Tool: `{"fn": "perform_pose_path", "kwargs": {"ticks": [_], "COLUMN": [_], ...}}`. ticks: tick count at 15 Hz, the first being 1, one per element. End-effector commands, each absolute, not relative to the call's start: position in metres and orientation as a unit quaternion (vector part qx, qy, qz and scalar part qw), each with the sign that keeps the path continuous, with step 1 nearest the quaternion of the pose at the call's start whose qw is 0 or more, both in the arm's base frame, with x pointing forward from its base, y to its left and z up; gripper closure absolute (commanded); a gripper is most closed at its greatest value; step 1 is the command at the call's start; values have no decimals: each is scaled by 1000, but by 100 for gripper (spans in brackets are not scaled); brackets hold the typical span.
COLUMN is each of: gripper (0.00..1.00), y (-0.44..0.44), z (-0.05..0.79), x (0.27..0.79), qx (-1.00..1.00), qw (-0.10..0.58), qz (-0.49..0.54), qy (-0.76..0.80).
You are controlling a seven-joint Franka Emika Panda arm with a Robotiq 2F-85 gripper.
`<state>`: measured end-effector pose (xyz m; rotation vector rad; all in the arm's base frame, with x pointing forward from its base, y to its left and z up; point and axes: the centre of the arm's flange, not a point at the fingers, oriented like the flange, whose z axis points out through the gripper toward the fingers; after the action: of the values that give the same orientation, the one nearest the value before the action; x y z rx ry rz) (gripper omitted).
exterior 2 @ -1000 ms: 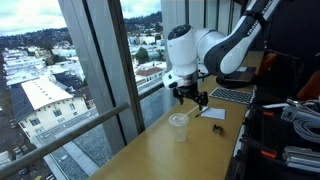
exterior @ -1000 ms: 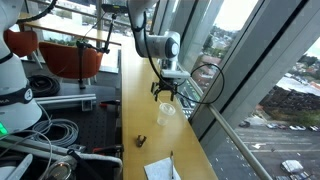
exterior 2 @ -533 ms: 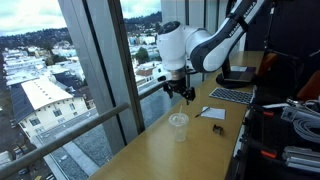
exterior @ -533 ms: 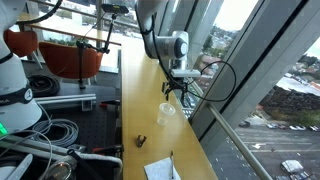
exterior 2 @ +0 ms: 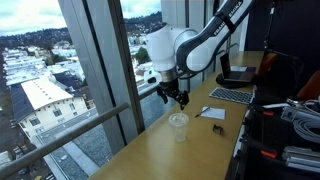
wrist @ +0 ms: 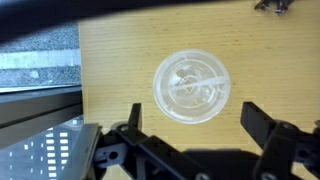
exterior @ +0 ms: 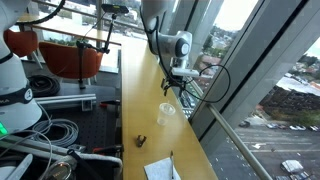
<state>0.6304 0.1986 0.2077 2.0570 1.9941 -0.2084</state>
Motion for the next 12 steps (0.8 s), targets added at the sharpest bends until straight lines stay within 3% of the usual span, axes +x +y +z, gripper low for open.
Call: {"fn": "perform_pose_path", "kwargs": {"ticks": [1,12], "gripper": [0,0], "y": [211,182], "z": [227,206], "x": [630,620], "qx": [725,710], "qw": [82,97], "qz": [-102,-111], "qy": [677,689]}}
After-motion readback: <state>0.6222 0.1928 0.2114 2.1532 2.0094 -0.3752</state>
